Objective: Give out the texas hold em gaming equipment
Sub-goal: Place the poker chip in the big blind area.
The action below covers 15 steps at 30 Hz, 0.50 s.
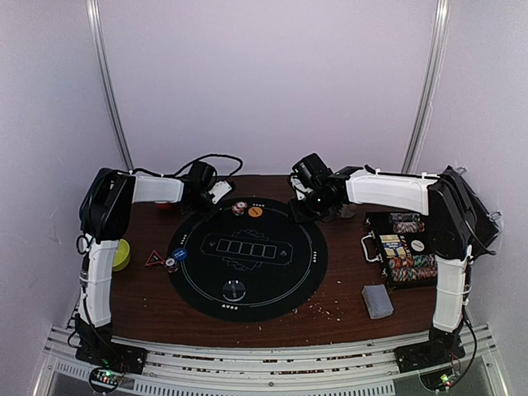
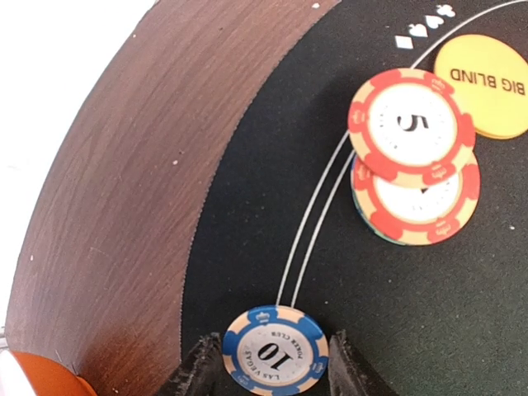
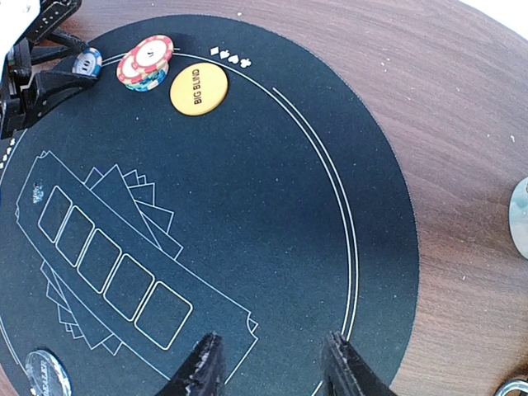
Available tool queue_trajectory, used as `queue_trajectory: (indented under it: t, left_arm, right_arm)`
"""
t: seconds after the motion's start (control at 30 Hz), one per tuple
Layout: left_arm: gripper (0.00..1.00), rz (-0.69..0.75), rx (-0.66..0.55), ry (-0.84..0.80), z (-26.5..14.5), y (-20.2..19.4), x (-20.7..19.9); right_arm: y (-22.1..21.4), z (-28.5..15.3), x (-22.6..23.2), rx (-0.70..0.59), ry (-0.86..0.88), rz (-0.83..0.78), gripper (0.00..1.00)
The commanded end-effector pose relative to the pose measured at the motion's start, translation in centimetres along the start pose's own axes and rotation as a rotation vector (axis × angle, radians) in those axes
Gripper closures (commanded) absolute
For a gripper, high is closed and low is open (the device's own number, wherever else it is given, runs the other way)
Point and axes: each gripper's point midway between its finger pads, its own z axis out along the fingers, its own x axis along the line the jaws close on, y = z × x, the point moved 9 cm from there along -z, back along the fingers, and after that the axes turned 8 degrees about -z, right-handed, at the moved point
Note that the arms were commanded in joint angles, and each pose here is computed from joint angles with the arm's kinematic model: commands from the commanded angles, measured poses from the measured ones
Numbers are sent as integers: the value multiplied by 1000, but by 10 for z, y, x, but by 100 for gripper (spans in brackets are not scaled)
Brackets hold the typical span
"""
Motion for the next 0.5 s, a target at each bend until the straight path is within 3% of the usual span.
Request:
queue_trajectory:
  t: [0.0,0.27,0.47]
  left_arm:
    - [51,-21,-68,-41,-1,11,4]
    - [33,-85,-130,-57,-23,17,19]
    - [39,-247,-121,36,-48,4,54]
  right_arm:
    - [0,-13,-4,-2,-19,-4,58]
    - [-2,-14,-5,0,-23,-8,58]
    - [-1,-16,-4,0,-16,-8,57]
